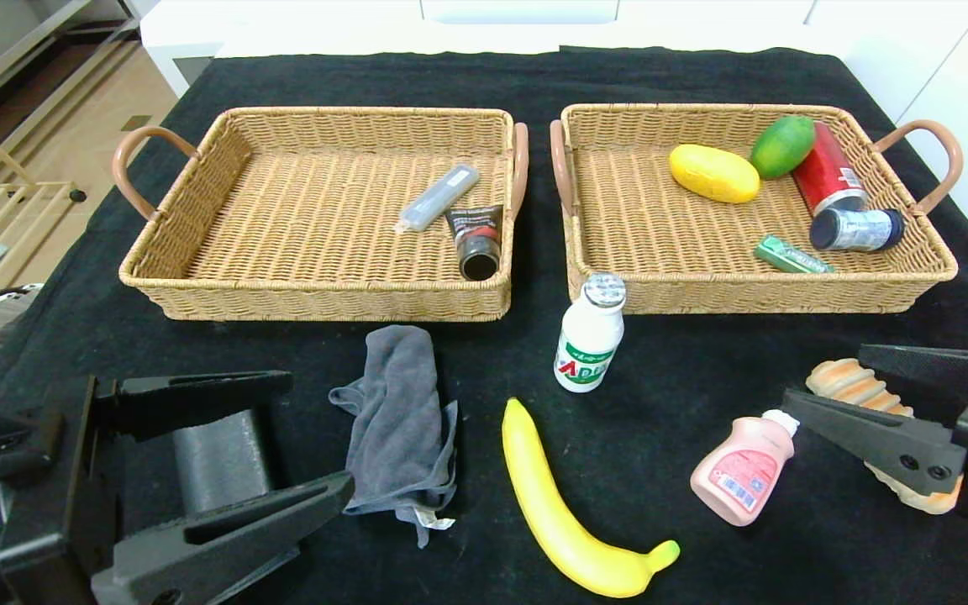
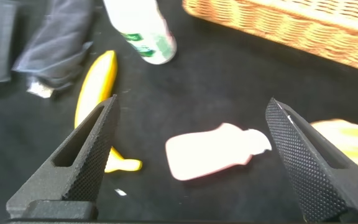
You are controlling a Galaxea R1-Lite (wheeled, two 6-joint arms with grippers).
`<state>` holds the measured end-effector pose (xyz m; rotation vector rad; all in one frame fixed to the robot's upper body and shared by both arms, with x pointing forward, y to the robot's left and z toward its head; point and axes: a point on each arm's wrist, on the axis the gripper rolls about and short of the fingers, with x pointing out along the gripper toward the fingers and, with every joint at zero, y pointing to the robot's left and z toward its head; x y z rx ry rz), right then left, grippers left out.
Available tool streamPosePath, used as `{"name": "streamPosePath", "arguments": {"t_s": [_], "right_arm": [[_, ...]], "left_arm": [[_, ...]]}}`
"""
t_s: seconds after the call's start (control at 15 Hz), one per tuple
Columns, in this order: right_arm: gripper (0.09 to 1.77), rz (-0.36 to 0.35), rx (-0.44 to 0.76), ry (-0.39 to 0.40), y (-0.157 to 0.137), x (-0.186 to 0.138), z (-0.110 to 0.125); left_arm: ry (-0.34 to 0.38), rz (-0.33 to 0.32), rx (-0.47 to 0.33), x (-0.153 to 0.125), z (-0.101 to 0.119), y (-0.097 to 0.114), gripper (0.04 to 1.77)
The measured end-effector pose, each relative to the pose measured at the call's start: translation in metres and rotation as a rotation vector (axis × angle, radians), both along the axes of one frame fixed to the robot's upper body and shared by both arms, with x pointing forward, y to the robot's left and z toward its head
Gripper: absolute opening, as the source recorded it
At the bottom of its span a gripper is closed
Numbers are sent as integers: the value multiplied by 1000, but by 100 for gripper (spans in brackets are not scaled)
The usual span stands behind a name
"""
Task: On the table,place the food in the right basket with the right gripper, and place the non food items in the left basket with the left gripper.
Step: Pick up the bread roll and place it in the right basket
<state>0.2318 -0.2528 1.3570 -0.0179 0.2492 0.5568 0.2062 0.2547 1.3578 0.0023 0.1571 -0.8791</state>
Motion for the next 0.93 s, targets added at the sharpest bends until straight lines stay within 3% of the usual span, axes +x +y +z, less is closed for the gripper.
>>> {"name": "streamPosePath", "arguments": {"t_s": [0.27, 0.53, 0.93], "right_arm": [[171, -86, -90, 62, -4, -1, 4], [171, -167, -191, 148, -11, -2, 29], [171, -329, -342, 256, -19, 33, 39]], "left_arm": [[-5, 5, -2, -1, 1, 0, 172], [-11, 5, 0, -2, 0, 1, 172], [-22, 6, 0, -5, 1, 4, 172]]}}
